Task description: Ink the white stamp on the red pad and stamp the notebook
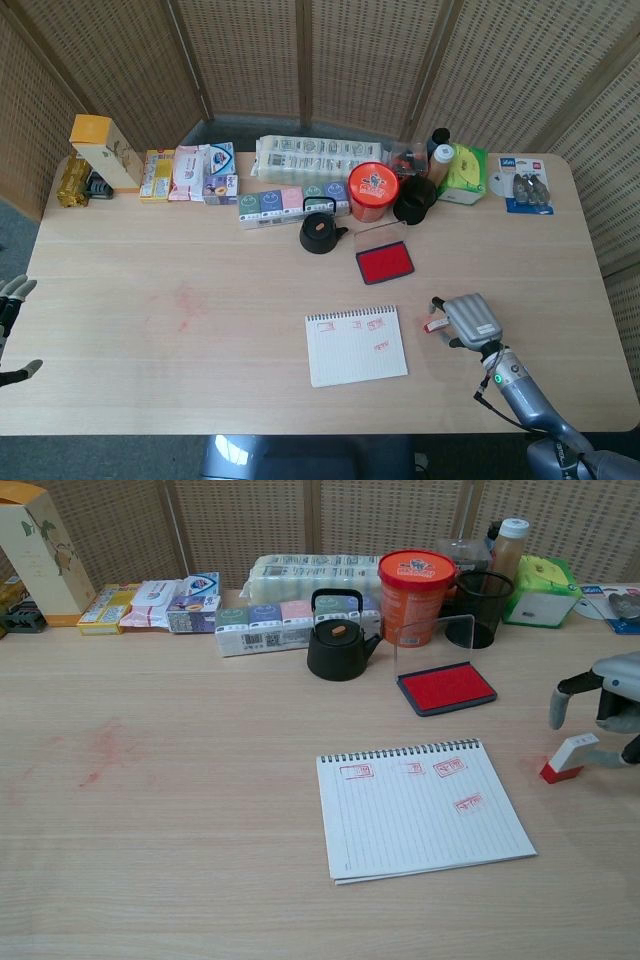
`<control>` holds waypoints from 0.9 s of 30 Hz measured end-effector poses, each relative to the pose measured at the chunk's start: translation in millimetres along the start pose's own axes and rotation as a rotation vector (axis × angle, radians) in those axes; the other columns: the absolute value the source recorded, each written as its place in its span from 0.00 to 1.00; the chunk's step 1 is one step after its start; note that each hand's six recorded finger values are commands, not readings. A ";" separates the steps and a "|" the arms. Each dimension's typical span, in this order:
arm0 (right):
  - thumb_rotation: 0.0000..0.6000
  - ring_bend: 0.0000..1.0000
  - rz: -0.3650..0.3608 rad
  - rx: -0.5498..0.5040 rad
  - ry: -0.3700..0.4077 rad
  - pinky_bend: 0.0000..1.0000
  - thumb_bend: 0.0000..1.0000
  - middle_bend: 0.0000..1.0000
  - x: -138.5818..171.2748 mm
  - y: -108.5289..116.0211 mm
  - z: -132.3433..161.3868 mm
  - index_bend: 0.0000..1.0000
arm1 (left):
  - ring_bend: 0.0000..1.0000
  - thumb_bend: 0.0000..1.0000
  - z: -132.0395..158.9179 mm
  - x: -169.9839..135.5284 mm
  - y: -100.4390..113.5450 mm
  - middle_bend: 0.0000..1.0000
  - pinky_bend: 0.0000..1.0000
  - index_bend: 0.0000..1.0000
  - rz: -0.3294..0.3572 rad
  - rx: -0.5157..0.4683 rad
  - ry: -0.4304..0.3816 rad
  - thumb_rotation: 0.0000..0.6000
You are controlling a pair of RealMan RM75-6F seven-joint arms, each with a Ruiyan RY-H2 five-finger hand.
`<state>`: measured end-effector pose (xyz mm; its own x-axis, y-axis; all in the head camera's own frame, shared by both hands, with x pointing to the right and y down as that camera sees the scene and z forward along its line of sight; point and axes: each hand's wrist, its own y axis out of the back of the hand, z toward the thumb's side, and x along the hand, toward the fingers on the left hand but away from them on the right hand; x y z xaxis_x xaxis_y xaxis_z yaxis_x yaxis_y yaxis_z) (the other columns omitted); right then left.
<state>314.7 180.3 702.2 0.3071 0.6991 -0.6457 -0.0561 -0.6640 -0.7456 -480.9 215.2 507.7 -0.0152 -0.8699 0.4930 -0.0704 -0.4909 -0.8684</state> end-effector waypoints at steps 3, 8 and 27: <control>1.00 1.00 0.003 -0.004 -0.001 1.00 0.34 1.00 -2.4 -1.4 -0.6 0.41 | 0.00 0.00 -0.2 0.3 -0.3 0.00 0.00 0.00 -0.001 0.001 0.001 1.00; 1.00 1.00 0.009 -0.007 -0.007 1.00 0.34 1.00 -4.9 -3.6 -2.6 0.44 | 0.00 0.00 -0.5 0.7 -0.5 0.00 0.00 0.00 -0.001 0.000 0.004 1.00; 1.00 1.00 0.017 -0.028 -0.025 1.00 0.37 1.00 -8.4 -5.7 -11.2 0.50 | 0.00 0.00 -0.8 1.0 -0.4 0.00 0.00 0.00 -0.001 0.000 0.005 1.00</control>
<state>323.0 175.2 713.7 0.2822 0.6937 -0.6627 -0.0342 -0.6831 -0.7295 -481.7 214.6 508.5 -0.0204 -0.8690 0.4944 -0.0704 -0.4920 -0.8677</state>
